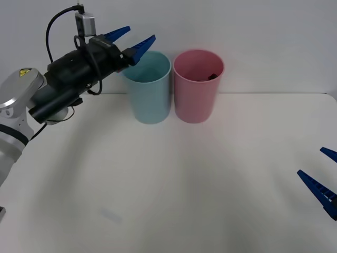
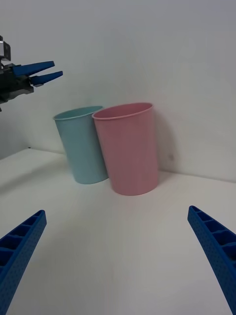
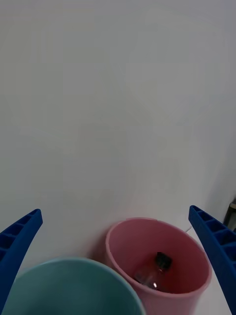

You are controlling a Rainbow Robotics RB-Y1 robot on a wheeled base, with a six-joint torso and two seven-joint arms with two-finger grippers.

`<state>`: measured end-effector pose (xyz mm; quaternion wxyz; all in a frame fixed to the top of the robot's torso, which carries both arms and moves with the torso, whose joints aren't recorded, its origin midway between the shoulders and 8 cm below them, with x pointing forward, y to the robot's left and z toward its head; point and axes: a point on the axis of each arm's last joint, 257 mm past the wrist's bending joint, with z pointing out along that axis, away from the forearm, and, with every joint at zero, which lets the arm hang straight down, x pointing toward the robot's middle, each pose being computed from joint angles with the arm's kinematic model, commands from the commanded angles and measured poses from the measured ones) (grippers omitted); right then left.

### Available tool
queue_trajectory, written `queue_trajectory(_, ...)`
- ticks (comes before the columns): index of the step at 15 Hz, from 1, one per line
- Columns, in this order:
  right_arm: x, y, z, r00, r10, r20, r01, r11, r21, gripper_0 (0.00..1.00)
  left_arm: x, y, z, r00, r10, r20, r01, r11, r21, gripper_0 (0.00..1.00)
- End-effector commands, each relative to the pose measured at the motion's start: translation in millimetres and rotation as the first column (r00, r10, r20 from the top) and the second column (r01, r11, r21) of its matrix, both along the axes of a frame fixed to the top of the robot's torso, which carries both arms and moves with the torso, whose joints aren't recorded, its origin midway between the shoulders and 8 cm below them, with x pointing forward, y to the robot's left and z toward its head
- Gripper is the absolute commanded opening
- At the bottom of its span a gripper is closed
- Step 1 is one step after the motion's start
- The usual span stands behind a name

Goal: Grasp the object on the table and drop it into the matching bin: aluminum can to the light blue bin, PET bottle to the pink bin.

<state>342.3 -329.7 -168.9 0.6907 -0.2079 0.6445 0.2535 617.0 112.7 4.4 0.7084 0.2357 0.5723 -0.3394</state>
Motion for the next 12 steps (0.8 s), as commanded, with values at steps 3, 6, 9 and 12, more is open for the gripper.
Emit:
queue_trajectory(3, 0, 0, 0, 1.000, 0.000, 0.000, 0.000, 1.000, 0.000, 1.00, -35, 84, -29, 0.9994, 0.022, 0.028, -0.023, 0.999, 0.036, 1.00)
queue_trajectory(6, 0, 0, 0, 1.000, 0.000, 0.000, 0.000, 1.000, 0.000, 1.00, -62, 131, -46, 0.9967, 0.063, 0.051, -0.067, 0.994, 0.087, 1.00)
queue_trajectory(9, 0, 0, 0, 1.000, 0.000, 0.000, 0.000, 1.000, 0.000, 1.00, -93, 171, -60, 0.9914, 0.112, 0.067, -0.120, 0.985, 0.121, 1.00)
queue_trajectory(12, 0, 0, 0, 1.000, 0.000, 0.000, 0.000, 1.000, 0.000, 1.00, -122, 202, -76, 0.9830, 0.162, 0.087, -0.174, 0.971, 0.163, 1.00)
